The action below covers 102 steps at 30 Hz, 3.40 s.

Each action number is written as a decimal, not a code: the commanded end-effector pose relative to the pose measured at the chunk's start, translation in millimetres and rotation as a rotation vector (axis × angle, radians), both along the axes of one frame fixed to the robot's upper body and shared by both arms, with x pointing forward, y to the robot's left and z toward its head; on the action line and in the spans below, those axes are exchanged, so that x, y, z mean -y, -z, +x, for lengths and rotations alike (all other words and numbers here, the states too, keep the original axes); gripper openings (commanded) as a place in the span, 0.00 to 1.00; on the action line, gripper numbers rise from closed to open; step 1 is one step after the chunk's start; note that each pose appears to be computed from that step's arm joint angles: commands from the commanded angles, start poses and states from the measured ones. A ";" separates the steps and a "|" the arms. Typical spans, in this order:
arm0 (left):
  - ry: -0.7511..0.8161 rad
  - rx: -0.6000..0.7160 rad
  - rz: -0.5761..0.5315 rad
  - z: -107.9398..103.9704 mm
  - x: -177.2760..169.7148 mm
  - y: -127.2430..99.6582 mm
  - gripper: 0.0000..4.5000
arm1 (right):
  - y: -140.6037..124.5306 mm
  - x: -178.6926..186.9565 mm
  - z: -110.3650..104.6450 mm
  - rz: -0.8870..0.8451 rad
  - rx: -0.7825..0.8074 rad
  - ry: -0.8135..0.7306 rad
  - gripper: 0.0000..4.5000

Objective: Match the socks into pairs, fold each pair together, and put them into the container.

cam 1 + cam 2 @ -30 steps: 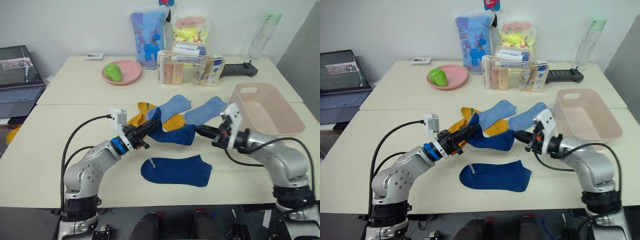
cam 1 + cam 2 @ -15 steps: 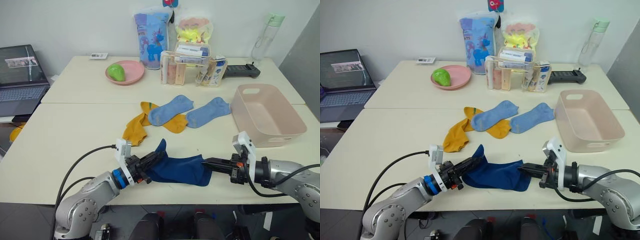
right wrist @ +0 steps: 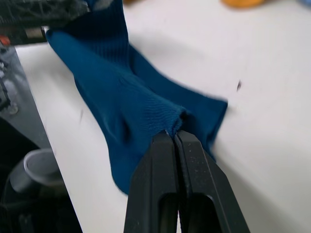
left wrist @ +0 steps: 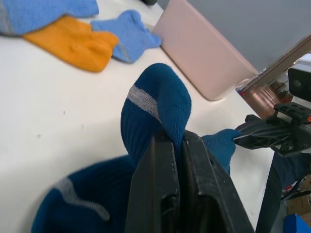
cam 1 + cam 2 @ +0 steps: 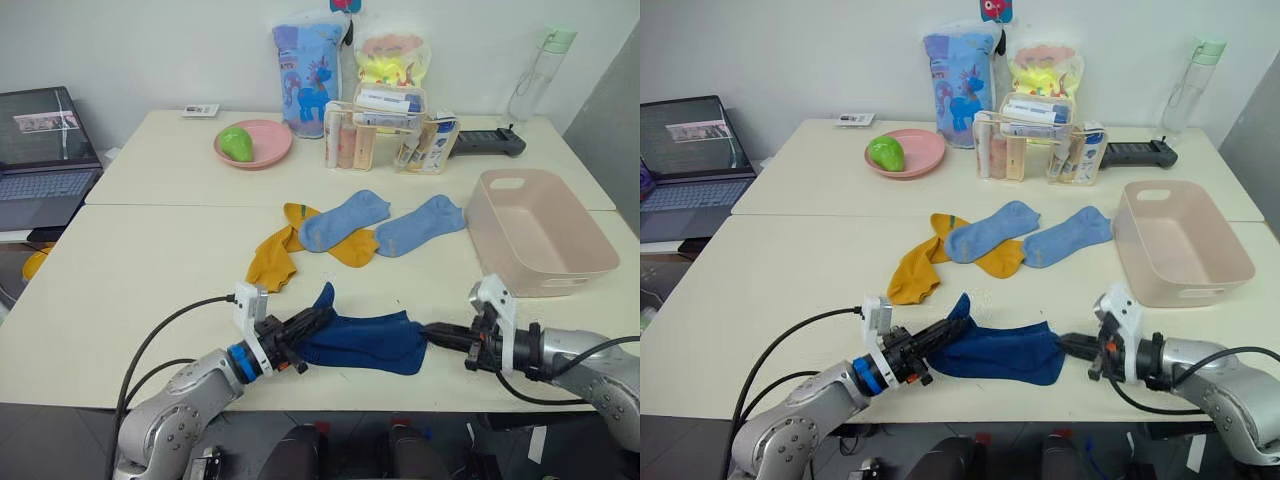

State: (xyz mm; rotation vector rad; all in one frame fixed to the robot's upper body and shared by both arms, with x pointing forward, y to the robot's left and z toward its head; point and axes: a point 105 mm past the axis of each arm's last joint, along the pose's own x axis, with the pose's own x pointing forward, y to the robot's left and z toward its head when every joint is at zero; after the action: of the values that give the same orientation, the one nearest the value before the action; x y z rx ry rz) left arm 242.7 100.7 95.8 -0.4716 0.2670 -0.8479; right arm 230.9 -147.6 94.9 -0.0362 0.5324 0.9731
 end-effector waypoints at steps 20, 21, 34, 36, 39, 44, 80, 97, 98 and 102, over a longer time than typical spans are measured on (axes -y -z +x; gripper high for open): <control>0.113 -0.072 0.176 3.7 -47.7 -7.7 0.80 | -6.8 0.4 -7.7 0.022 0.017 -0.046 0.00; 0.113 -0.077 0.187 3.3 -50.1 -5.9 0.80 | -6.9 0.4 -7.9 0.022 0.018 -0.046 0.00; 0.148 -0.036 0.238 2.0 -47.0 2.2 0.46 | -14.7 1.1 4.3 -0.006 0.070 -0.023 0.00; 0.151 -0.027 0.247 2.4 -46.9 1.7 0.33 | -12.0 2.9 7.2 -0.024 0.073 -0.018 0.00; 0.162 -0.010 0.261 2.6 -46.1 0.7 0.12 | -8.9 5.3 10.7 -0.051 0.080 -0.018 0.00; 0.186 0.013 0.251 -0.2 -40.6 -2.4 0.05 | -5.6 9.4 14.0 -0.082 0.075 -0.012 0.00; 0.233 0.051 0.394 3.2 -43.8 16.6 0.51 | -14.4 -1.0 16.5 -0.043 0.099 -0.035 0.00; 0.268 0.117 0.387 5.6 -40.9 5.3 0.51 | -12.7 -1.7 15.1 -0.037 0.095 -0.036 0.00; 0.267 0.105 0.410 5.6 -41.9 9.9 0.51 | -12.8 -1.9 15.0 -0.037 0.095 -0.036 0.00; 0.271 0.066 0.458 1.8 -44.0 22.5 0.51 | -12.7 -2.2 13.1 -0.038 0.092 -0.038 0.00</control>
State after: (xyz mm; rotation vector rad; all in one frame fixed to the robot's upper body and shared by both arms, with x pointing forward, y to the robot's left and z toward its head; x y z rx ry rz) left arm 245.5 143.8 73.8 0.0030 0.4520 -1.0305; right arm 246.8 -150.3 98.6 -0.1120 0.5041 0.9712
